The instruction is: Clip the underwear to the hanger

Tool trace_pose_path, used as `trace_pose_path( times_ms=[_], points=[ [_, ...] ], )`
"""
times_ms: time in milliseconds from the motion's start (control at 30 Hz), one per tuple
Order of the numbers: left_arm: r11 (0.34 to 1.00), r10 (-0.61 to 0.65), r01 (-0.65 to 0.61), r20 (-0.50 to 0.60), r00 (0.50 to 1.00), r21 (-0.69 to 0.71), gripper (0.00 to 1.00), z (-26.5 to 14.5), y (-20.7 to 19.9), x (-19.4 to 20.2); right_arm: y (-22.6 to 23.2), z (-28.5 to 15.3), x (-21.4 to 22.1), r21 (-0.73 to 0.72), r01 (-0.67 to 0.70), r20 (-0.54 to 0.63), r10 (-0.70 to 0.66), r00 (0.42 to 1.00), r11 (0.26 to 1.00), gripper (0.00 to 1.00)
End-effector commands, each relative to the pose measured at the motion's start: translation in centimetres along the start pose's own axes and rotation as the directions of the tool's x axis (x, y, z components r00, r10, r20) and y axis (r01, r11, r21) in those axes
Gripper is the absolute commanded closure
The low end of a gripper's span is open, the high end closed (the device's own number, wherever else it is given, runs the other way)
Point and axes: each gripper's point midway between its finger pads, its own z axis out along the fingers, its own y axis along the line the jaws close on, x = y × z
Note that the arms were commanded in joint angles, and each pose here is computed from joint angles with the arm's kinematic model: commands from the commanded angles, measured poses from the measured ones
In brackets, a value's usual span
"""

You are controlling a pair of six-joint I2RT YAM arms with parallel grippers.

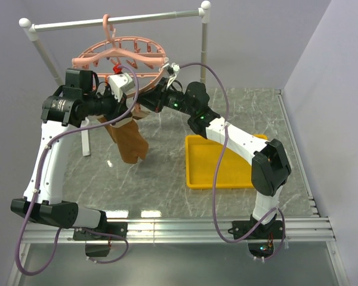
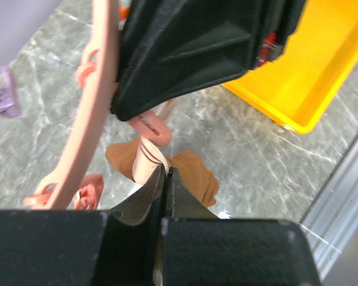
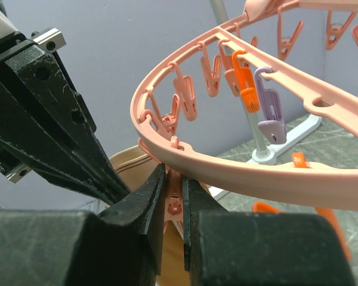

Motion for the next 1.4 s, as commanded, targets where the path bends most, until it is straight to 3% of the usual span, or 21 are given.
trace_pose_path(
  times_ms=[0, 433, 700, 1067, 1367],
  points=[
    [0.995, 0.052, -0.057, 0.066, 0.997, 0.086, 1.0, -1.0, -2.0, -1.5, 3.1, -0.8, -1.0, -0.111, 0.045, 0.011, -0.044, 0.999, 0.993, 1.0],
    [0.995, 0.086, -0.091, 0.117, 0.989, 0.035, 1.0, -1.7, -0.9, -1.5, 5.1, -1.6, -0.7, -0.224, 0.055, 0.024, -0.051, 0.998, 0.973, 1.0],
    [0.993, 0.093, -0.103, 0.149, 0.984, 0.055, 1.0, -2.1, -1.3, -1.8, 5.2, -1.6, -0.4, -0.233, 0.065, 0.01, -0.064, 0.998, 0.97, 0.85],
    [0.974, 0.099, -0.122, 0.126, 0.987, 0.189, 1.0, -1.7, -3.2, -0.5, 5.3, -1.5, -1.0, -0.237, 0.061, 0.035, -0.055, 0.998, 0.97, 0.9],
    [0.975, 0.089, -0.105, 0.093, 0.992, 0.194, 1.0, -1.6, -2.4, 0.9, 6.3, -2.0, -0.9, -0.293, 0.061, 0.039, -0.052, 0.998, 0.954, 0.93]
  ],
)
